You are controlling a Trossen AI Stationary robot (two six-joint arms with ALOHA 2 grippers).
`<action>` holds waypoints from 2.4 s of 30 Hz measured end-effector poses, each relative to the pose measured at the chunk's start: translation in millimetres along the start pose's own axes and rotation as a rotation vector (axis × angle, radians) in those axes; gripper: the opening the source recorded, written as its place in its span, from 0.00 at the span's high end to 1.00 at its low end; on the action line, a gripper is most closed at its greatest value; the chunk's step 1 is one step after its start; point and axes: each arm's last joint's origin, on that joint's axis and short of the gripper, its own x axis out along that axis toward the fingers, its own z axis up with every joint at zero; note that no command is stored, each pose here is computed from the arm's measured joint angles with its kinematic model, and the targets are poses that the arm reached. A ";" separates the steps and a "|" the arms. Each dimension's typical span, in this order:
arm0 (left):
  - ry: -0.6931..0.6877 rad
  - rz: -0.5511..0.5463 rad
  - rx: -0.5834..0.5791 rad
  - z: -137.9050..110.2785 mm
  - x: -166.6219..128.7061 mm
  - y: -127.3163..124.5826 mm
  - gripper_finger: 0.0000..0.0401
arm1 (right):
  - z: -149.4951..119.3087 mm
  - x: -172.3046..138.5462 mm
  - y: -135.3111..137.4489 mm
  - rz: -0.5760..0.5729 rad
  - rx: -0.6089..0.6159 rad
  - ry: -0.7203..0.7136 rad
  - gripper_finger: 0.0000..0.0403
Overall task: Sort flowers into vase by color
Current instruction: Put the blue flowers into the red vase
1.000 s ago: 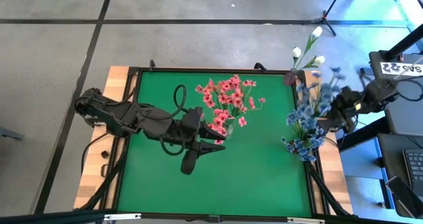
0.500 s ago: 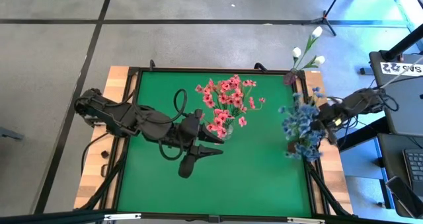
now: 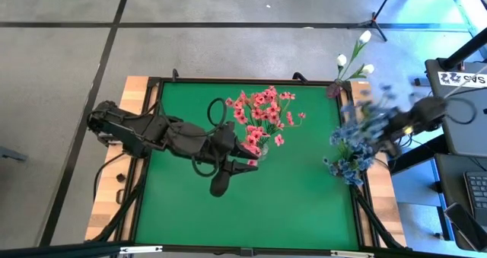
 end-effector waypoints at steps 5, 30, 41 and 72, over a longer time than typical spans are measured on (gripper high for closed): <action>0.005 -0.016 0.014 -1.7 -1.2 -4.8 0.67 | 29.7 -48.2 -1.3 0.051 0.039 -0.032 0.97; 0.026 0.006 0.025 -2.7 0.1 0.6 0.67 | -47.0 -37.7 -7.9 0.080 0.024 0.123 0.97; 0.027 0.033 0.010 -0.3 2.6 10.3 0.67 | -71.7 -17.8 -7.4 0.101 -0.040 0.254 0.97; 0.047 0.041 0.017 -2.7 2.1 9.7 0.67 | -85.7 -20.4 -7.7 0.128 0.050 0.404 0.76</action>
